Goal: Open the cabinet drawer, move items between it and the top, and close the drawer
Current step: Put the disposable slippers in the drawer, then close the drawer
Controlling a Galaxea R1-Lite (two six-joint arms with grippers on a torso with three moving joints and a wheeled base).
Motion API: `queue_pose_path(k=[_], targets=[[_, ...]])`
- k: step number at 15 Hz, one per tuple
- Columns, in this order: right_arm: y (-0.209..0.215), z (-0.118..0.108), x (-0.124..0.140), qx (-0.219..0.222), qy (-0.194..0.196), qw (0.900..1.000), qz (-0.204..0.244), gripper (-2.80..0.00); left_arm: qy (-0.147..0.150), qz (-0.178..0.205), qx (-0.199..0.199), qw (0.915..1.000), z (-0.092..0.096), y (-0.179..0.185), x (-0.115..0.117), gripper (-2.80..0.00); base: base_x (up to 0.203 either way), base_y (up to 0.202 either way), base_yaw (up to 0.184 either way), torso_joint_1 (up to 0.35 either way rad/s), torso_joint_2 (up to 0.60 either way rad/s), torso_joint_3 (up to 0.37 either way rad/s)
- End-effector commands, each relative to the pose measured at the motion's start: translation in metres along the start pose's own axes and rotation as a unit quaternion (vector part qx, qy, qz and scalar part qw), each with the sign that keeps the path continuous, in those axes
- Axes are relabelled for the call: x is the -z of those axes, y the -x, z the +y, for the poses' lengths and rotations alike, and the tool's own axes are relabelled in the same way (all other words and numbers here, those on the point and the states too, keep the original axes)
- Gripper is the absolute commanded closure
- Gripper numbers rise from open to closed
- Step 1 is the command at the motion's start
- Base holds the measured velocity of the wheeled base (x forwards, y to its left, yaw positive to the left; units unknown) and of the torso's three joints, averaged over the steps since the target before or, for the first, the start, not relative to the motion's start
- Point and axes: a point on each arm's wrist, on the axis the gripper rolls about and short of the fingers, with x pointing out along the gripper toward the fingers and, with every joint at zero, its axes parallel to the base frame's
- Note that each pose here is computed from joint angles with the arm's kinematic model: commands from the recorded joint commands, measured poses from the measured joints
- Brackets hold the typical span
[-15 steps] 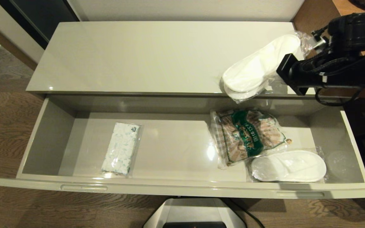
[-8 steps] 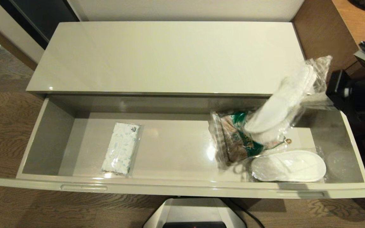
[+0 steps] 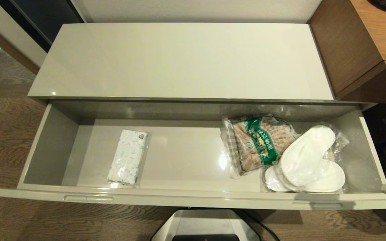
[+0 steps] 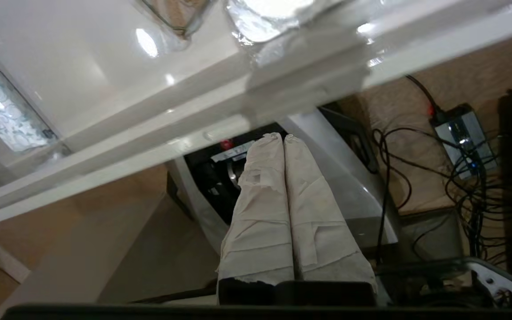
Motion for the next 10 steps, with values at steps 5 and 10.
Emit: queue_pose_path(k=[5,10], targets=[[0.029,-0.01,0.011,-0.031,0.003,0.999,-0.036,0.0,0.0,0.001,0.0,1.0,0.0,0.0,0.0,0.0,0.0,0.0,0.0,0.0,0.0,0.0],[0.098,-0.037,0.039,-0.038,0.018,0.997,-0.059,-2.8,0.0,0.001,0.0,1.0,0.0,0.0,0.0,0.0,0.0,0.0,0.0,0.0,0.0,0.0]])
